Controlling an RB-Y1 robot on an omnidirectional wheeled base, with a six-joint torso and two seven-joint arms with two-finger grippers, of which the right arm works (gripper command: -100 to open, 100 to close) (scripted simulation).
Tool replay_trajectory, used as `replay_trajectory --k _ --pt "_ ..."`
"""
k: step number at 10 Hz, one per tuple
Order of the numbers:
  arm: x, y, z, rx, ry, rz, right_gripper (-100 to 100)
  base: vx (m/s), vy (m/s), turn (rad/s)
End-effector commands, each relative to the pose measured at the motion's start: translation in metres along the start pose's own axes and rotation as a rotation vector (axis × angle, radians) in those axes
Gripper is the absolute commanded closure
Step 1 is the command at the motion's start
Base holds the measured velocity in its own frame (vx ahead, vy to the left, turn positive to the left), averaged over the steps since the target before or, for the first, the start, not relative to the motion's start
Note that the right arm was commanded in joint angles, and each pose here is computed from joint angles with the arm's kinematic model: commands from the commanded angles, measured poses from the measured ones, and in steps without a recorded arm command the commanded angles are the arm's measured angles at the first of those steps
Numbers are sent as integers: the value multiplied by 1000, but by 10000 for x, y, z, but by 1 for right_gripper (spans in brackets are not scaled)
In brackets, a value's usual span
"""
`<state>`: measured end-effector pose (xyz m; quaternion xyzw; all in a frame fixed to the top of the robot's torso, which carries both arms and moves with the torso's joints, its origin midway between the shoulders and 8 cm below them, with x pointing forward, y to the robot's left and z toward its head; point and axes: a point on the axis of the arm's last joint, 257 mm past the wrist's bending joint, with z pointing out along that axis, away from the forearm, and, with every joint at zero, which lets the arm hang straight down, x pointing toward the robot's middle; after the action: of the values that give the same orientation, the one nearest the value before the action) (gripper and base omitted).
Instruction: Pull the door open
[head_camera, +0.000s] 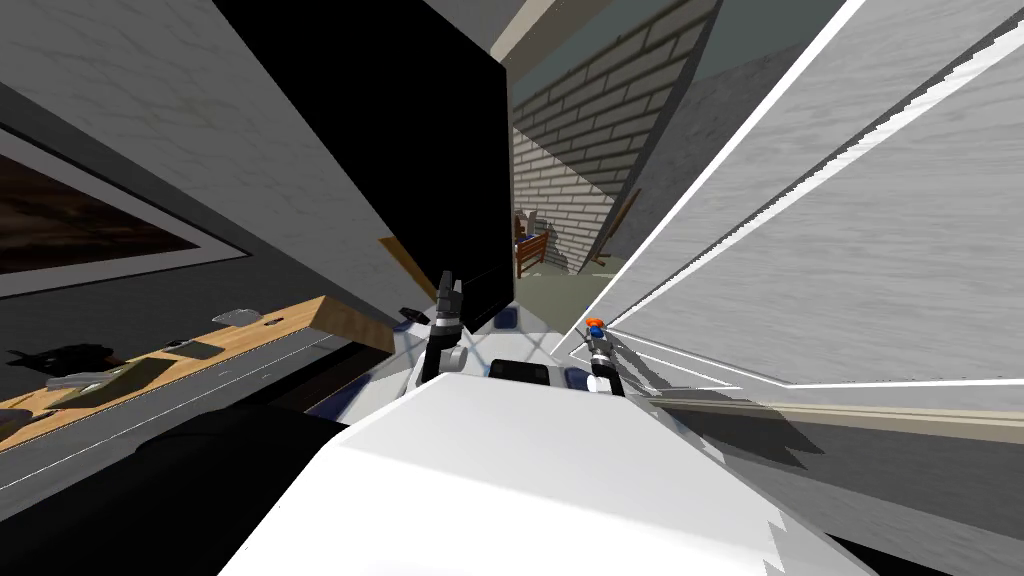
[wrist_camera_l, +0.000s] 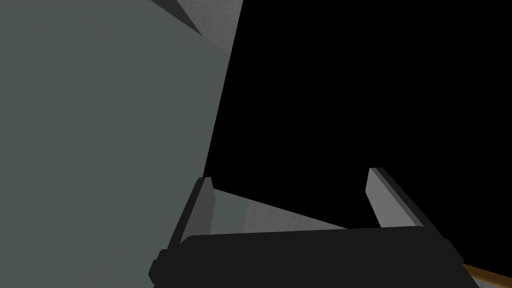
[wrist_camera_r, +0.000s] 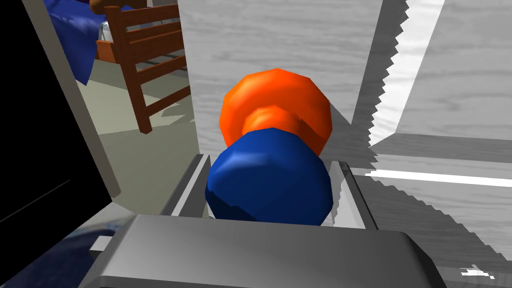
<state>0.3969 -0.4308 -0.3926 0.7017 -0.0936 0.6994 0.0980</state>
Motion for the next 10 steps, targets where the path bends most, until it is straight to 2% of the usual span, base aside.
replay_trajectory --k 1,2,3,9,10 --pt "8 -2 -30 10 2 7 100 -258 -47 161" --pt "-5 -9 -27 8 -2 3 100 -114 -13 40" --pt "-25 -33 -87 33 -6 3 100 -173 -20 99" --pt "6 -75 -275 132 3 6 100 -242 -24 107" --pt "-13 -58 -264 121 -3 2 100 -107 -18 18"
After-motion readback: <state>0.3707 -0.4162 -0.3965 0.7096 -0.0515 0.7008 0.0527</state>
